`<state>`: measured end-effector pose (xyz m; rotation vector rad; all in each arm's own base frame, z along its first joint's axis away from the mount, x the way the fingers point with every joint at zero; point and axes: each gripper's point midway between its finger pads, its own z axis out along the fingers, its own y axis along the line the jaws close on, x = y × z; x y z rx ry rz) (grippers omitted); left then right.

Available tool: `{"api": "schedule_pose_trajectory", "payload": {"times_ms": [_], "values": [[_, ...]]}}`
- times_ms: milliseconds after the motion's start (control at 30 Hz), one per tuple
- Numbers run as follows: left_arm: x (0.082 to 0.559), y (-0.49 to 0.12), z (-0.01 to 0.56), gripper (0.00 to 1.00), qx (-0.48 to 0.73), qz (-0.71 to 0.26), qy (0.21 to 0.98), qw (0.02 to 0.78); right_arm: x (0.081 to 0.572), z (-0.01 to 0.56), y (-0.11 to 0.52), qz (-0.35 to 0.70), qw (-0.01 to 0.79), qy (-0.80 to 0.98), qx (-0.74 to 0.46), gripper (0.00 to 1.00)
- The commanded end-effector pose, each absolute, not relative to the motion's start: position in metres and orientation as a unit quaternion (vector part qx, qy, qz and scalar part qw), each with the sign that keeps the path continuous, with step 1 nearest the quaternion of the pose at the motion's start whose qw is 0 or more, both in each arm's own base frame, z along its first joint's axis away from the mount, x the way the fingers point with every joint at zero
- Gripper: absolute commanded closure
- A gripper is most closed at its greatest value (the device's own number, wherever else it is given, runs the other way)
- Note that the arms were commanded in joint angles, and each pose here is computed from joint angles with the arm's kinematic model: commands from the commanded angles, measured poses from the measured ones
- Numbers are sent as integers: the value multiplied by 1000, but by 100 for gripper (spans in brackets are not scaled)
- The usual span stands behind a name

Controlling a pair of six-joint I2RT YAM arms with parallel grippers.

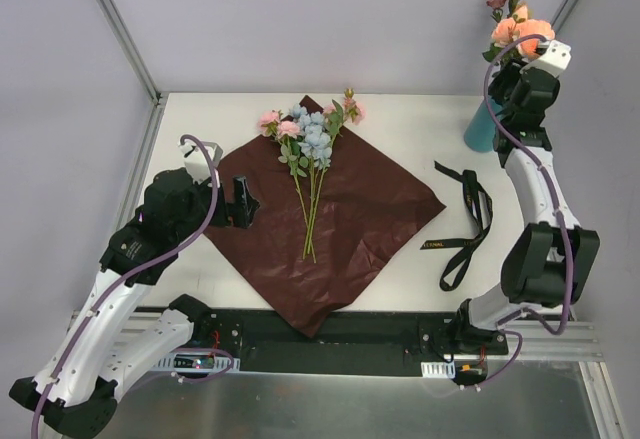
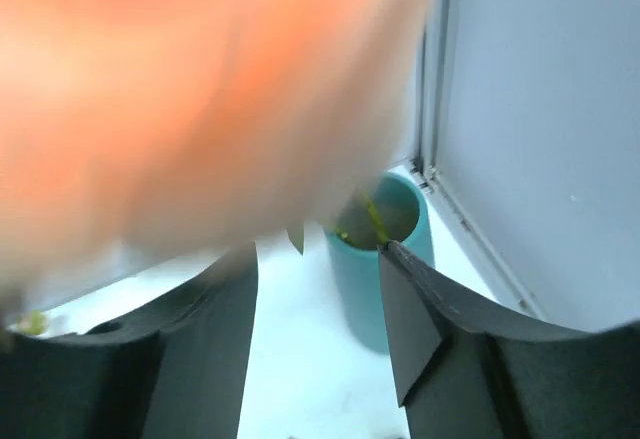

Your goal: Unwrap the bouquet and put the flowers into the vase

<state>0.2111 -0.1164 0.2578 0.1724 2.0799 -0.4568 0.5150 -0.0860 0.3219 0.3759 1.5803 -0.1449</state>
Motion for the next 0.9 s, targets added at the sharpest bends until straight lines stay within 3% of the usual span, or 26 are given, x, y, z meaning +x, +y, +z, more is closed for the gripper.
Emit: {"api": "schedule_pose_trajectory", "payload": {"times_ms": [0, 333, 733, 867], "values": [[214, -109, 259, 1, 52, -178, 851, 491, 464, 390, -60, 38, 700, 678, 220, 41], [215, -106, 255, 1, 45, -169, 854, 490, 390, 325, 5, 223, 549, 722, 358, 46], [218, -109, 250, 1, 49, -170, 861, 478, 348, 232, 137, 303, 457, 783, 295, 49], [219, -110, 248, 1, 48, -170, 863, 474, 356, 207, 178, 303, 432, 808, 262, 57]]}}
